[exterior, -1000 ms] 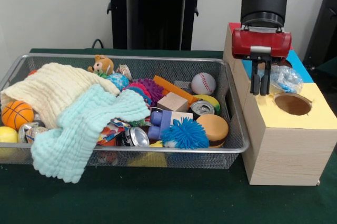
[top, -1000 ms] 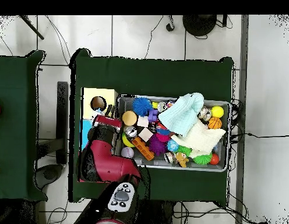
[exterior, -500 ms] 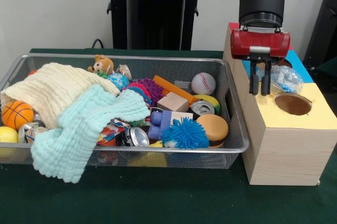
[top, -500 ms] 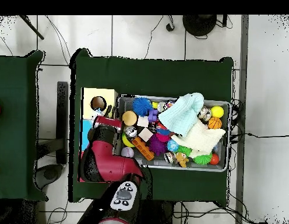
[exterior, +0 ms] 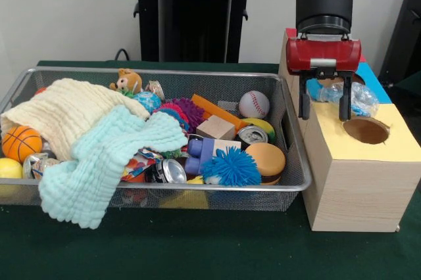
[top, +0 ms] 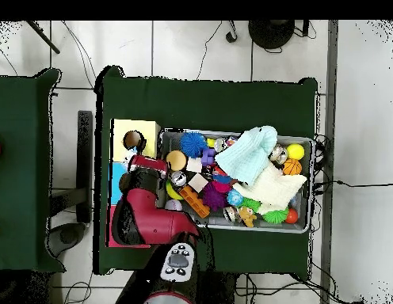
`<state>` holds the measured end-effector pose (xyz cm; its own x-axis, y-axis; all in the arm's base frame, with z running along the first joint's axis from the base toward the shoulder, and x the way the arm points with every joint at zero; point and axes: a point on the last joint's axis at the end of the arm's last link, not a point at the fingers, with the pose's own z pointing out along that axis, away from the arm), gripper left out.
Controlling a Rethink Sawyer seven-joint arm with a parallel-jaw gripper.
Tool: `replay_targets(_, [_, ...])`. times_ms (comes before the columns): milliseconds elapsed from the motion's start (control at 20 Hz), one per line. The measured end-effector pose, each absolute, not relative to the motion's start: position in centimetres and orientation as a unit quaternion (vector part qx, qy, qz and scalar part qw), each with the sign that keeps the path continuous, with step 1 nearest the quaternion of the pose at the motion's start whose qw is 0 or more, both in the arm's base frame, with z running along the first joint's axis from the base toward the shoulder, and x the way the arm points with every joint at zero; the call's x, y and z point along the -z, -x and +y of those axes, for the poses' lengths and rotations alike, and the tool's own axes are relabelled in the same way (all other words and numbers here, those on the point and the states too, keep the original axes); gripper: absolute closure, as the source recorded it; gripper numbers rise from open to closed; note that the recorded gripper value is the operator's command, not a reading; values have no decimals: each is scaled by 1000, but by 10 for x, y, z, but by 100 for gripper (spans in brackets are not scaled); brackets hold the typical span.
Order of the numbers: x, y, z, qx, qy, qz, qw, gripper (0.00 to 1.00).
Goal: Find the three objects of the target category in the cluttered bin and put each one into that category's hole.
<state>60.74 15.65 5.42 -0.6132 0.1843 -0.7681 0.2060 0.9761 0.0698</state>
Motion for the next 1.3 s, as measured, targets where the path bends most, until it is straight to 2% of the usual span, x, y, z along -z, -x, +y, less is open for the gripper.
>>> replay_targets(550, [-56,-616,162,-26,-115,900,419,0])
replay_targets(1300, [-55,-612,197,-46,-107,902,416,0])
